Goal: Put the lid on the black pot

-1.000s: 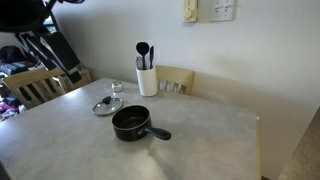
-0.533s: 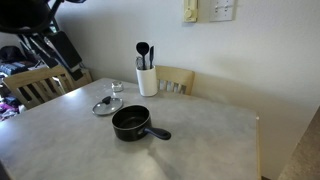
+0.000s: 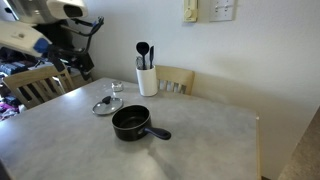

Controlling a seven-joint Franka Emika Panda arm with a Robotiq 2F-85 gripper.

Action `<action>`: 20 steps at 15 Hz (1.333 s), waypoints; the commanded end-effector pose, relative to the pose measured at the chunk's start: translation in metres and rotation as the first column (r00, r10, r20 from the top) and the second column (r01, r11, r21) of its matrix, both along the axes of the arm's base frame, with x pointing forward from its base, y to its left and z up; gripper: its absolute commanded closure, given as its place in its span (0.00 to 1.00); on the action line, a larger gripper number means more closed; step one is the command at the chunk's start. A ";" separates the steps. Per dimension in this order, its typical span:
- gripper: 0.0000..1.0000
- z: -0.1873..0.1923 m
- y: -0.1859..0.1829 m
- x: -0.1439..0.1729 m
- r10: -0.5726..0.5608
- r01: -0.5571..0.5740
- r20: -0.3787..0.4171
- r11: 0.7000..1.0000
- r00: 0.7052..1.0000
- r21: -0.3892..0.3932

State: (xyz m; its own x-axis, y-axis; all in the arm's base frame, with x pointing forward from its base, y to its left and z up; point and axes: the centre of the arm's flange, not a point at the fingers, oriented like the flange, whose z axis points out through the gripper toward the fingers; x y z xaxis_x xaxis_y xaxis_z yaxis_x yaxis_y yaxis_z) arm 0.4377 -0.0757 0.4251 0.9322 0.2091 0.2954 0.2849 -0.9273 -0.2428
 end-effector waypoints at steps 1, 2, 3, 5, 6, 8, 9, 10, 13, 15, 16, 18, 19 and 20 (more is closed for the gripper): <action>0.00 -0.005 0.012 0.010 0.048 -0.048 -0.002 0.999 0.999 0.002; 0.00 -0.010 0.022 0.020 0.085 -0.085 -0.004 0.996 0.996 0.001; 0.00 -0.014 0.028 0.027 0.104 -0.104 -0.010 0.995 0.995 -0.004; 0.00 -0.018 0.029 0.034 0.115 -0.115 -0.016 0.993 0.993 -0.012; 0.00 -0.017 0.029 0.035 0.115 -0.115 -0.014 0.993 0.993 -0.012; 0.00 -0.026 0.039 0.046 0.035 -0.035 0.004 0.999 0.999 -0.033; 0.00 -0.032 0.048 0.056 -0.007 0.008 0.010 0.999 1.000 -0.042; 0.00 -0.038 0.058 0.067 -0.038 0.039 0.017 0.998 0.999 -0.055; 0.00 -0.062 0.097 0.101 -0.106 0.109 0.027 0.987 0.994 -0.120; 0.00 -0.084 0.124 0.124 -0.111 0.108 -0.008 0.982 0.994 -0.156; 0.00 -0.096 0.134 0.134 -0.096 0.090 -0.030 0.982 0.995 -0.164; 0.00 -0.090 0.133 0.105 -0.091 0.087 -0.024 0.986 0.996 -0.145; 0.00 -0.099 0.138 0.112 -0.090 0.084 -0.035 0.985 0.995 -0.149; 0.00 -0.104 0.139 0.117 -0.089 0.082 -0.039 0.985 0.995 -0.150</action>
State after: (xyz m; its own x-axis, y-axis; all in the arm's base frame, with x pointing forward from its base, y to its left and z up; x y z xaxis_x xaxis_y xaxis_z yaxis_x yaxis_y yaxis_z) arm 0.5553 0.0637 0.3214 0.9604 0.1662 0.2237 0.1947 -0.9745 -0.1115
